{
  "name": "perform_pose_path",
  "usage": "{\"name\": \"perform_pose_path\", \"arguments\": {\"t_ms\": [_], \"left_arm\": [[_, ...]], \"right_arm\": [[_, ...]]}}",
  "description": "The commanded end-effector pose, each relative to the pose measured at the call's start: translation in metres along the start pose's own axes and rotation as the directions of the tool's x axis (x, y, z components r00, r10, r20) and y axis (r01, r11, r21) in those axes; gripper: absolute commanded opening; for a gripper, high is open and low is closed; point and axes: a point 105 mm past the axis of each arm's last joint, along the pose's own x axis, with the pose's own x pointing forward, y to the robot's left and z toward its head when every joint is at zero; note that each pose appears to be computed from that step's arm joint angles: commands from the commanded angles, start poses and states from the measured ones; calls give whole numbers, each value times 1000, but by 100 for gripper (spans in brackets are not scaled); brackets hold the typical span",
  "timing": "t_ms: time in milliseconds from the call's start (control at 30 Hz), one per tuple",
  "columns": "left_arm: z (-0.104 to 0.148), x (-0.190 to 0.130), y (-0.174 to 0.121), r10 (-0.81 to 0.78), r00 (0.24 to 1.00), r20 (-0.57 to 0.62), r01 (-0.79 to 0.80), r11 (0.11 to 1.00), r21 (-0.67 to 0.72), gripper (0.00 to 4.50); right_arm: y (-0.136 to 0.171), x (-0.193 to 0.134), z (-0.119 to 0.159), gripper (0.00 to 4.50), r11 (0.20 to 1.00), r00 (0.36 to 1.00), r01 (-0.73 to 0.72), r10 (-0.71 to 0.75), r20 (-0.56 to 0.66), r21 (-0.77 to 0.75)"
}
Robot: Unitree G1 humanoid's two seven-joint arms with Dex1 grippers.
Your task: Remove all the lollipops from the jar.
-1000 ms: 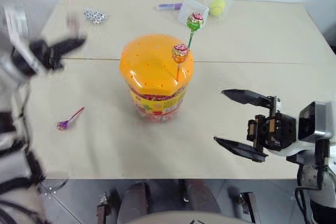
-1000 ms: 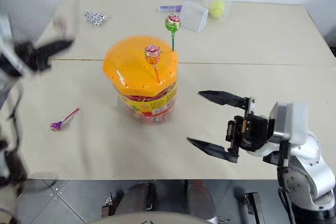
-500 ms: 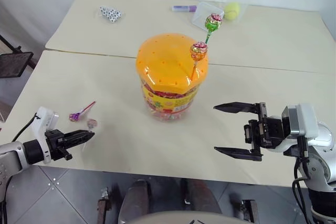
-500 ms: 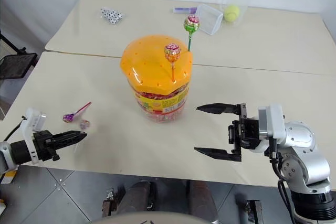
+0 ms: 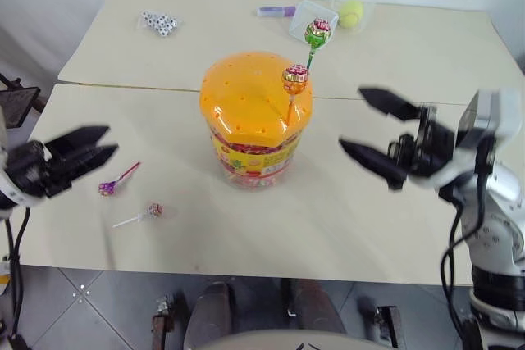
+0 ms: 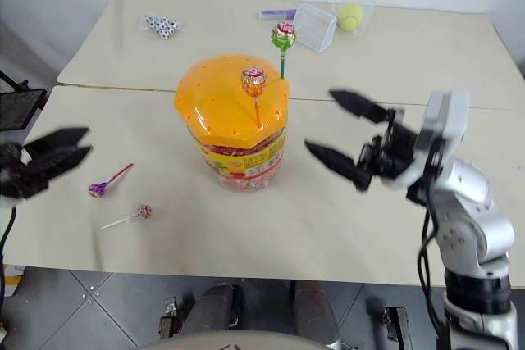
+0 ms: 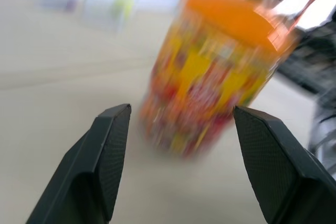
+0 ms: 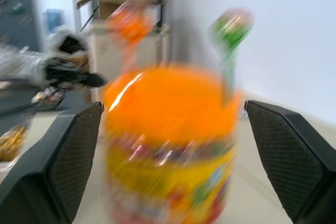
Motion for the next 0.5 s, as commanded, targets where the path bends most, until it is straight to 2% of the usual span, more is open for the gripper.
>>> {"name": "perform_pose_path", "arguments": {"t_ms": [33, 200, 333, 433, 500], "left_arm": [[14, 17, -14, -96, 989, 108, 89, 994, 67, 329], [6, 27, -16, -143, 986, 88, 138, 989, 56, 329], [7, 27, -13, -140, 985, 102, 135, 989, 60, 329], [5, 27, -13, -141, 985, 94, 135, 989, 62, 333], [5, 24, -12, -132, 986, 99, 126, 990, 65, 333]], "right_arm": [[-14, 28, 0, 450, 998, 998, 55, -55, 0, 15], [-12, 59, -13, 450, 998, 999, 18, -15, -47, 60], [-8, 67, -20, 450, 997, 997, -23, 29, -71, 77], [-7, 66, -20, 392, 995, 997, -32, 38, -70, 94], [-7, 64, -20, 326, 994, 996, -44, 52, -70, 102]]}}
